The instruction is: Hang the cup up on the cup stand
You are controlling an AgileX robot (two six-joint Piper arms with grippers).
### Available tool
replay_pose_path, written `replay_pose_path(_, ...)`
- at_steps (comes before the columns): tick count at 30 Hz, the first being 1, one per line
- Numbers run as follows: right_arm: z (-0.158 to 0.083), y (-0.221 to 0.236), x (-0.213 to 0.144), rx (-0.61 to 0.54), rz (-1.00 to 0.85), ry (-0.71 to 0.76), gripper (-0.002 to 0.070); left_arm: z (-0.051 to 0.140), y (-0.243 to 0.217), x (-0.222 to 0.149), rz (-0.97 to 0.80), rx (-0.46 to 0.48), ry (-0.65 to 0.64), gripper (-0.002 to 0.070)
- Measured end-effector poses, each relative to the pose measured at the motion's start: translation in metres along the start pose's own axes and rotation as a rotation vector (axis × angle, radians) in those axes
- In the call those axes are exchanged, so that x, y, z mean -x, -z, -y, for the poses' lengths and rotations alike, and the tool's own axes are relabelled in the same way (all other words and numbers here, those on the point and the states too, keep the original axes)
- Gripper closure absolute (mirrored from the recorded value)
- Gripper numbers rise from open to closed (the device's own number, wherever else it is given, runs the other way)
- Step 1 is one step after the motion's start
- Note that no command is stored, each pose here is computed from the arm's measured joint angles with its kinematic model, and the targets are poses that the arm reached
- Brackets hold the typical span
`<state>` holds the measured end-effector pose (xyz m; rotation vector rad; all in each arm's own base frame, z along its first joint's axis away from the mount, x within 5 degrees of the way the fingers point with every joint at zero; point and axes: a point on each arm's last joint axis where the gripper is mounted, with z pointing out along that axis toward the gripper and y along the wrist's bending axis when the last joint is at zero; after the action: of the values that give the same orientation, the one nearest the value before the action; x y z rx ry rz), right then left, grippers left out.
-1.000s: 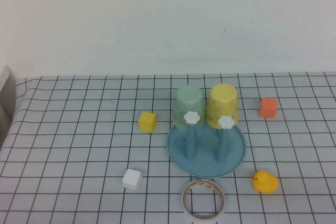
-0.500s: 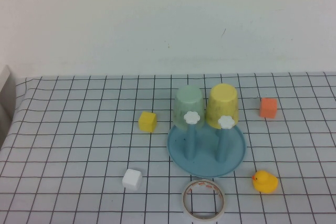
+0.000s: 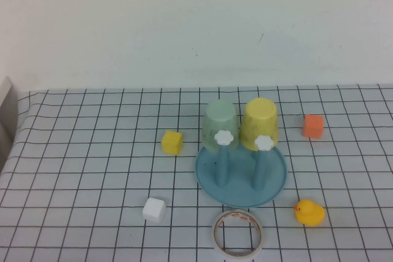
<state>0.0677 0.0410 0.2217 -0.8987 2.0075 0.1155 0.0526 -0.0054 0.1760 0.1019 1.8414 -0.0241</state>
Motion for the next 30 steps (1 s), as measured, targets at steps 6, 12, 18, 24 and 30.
replay_pose_path(6, 0.0, 0.0, 0.0, 0.0, 0.0, 0.0, 0.0678, 0.0012, 0.0, 0.0001, 0.001, -0.02, 0.016, 0.0676)
replay_pose_path(12, 0.0, 0.0, 0.0, 0.0, 0.0, 0.0, 0.0678, 0.0012, 0.0, 0.0001, 0.001, -0.02, -0.007, 0.0677)
replay_pose_path(18, 0.0, 0.0, 0.0, 0.0, 0.0, 0.0, 0.0678, 0.0014, 0.0, 0.0, 0.0, -0.022, 0.02, 0.0676)
replay_pose_path(24, 0.0, 0.0, 0.0, 0.0, 0.0, 0.0, 0.0678, 0.0014, 0.0, -0.0001, -0.002, -0.023, 0.088, 0.0676)
replay_pose_path(30, 0.0, 0.0, 0.0, 0.0, 0.0, 0.0, 0.0678, 0.0014, 0.0, -0.0001, -0.002, -0.023, 0.1, 0.0676)
